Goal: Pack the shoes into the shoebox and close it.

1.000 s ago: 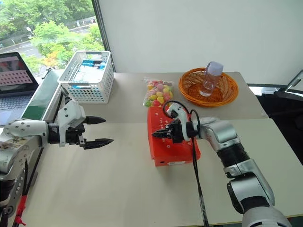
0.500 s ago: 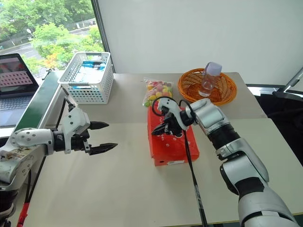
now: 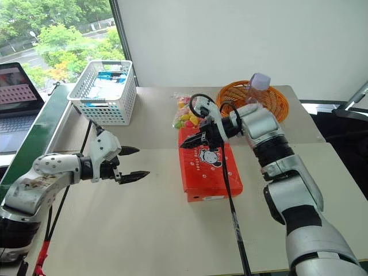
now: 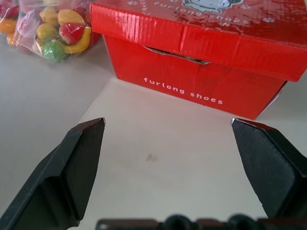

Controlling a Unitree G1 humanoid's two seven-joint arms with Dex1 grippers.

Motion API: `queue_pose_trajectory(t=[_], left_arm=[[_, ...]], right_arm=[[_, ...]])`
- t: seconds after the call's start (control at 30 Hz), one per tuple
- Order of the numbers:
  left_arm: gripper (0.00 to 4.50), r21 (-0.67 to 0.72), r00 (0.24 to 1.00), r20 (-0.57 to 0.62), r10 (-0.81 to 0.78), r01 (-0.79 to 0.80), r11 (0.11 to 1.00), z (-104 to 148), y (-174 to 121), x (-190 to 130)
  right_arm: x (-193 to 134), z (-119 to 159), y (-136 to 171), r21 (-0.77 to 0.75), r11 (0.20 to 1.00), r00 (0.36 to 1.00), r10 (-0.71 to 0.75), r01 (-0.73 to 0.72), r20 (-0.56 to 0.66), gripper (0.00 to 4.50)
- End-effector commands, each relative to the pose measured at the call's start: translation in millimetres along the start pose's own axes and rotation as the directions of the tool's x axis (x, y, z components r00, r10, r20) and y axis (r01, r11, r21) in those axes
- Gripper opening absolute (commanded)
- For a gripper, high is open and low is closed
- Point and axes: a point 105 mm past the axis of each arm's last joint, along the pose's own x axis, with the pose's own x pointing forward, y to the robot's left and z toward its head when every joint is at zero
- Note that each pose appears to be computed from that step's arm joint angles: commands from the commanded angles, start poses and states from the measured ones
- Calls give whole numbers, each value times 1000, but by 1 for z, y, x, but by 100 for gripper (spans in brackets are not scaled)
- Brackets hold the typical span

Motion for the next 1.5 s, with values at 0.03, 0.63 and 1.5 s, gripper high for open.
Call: queue_pose_trajectory(t=[0.03,0.63,1.5], left_arm=[[450,49,1000,15,10,-11,999,7,1,-3],[450,41,999,12,38,-38,998,6,-4,-5],[450,-29,977,211,42,-36,999,32,-6,-13]], right_arm=[[-4,8,-12,-51,998,999,-34,34,-3,2],[16,-84,-43,-266,958,896,-205,102,-395,2],[-91,-17,35,-325,877,931,-296,354,214,306]])
